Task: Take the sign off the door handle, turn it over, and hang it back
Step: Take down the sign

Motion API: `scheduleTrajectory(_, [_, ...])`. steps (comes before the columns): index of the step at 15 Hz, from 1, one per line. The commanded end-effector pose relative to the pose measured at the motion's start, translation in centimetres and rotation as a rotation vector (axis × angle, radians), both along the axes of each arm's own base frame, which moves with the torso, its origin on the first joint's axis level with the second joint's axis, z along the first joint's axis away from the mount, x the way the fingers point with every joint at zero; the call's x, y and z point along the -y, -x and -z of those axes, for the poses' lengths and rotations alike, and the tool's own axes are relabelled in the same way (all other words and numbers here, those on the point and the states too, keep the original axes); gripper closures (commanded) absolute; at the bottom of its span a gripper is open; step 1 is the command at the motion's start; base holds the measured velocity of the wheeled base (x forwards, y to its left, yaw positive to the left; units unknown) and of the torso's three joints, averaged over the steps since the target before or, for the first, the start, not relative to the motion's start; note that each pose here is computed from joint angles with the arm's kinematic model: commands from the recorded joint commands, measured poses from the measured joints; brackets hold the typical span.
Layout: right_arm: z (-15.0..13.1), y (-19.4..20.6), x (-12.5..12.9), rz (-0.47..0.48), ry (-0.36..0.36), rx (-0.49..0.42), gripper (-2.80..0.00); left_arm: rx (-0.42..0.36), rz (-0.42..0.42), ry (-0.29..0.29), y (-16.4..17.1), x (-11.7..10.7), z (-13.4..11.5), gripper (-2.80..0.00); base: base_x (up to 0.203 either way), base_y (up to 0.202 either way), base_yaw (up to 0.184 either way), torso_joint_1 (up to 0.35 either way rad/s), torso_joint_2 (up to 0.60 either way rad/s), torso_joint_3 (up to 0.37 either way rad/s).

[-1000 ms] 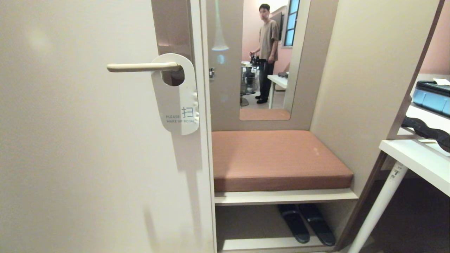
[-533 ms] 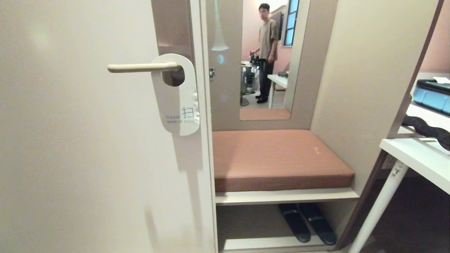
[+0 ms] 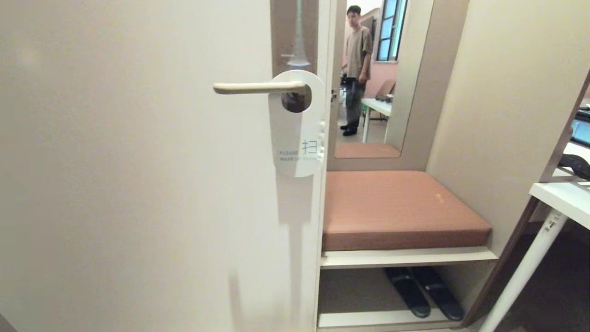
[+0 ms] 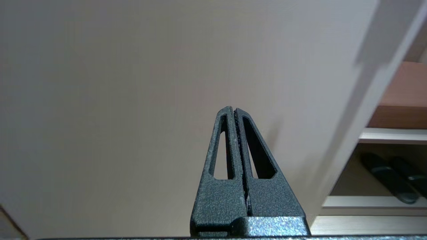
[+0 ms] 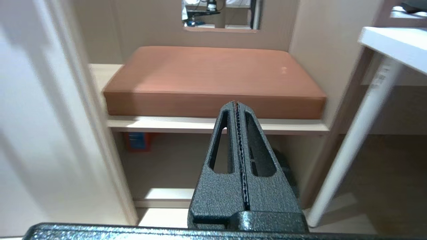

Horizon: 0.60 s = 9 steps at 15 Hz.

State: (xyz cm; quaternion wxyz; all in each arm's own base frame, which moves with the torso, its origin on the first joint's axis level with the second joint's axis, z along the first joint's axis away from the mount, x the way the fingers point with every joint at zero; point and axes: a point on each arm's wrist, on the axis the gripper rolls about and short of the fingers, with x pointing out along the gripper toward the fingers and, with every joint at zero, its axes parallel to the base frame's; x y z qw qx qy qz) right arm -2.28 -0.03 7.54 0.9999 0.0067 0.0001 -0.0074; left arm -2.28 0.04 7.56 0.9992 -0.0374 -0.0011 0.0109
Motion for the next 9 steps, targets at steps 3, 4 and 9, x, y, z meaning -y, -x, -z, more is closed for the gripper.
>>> scheduleTrajectory(3, [0.00,0.00,0.00,0.000,0.000,0.000,0.00,0.000,-0.001,0.002,0.00,0.00,0.00,0.00,0.000,0.123,-0.001,0.005,0.00,0.003])
scheduleTrajectory(4, [0.00,0.00,0.00,0.000,0.000,0.000,0.00,0.000,-0.001,0.002,0.00,0.00,0.00,0.00,0.000,0.000,0.000,0.000,0.00,0.000])
scheduleTrajectory(9, [0.00,0.00,0.00,-0.001,0.000,0.000,0.00,0.000,-0.001,0.002,0.00,0.00,0.00,0.00,0.000,0.000,0.000,0.000,0.00,0.000])
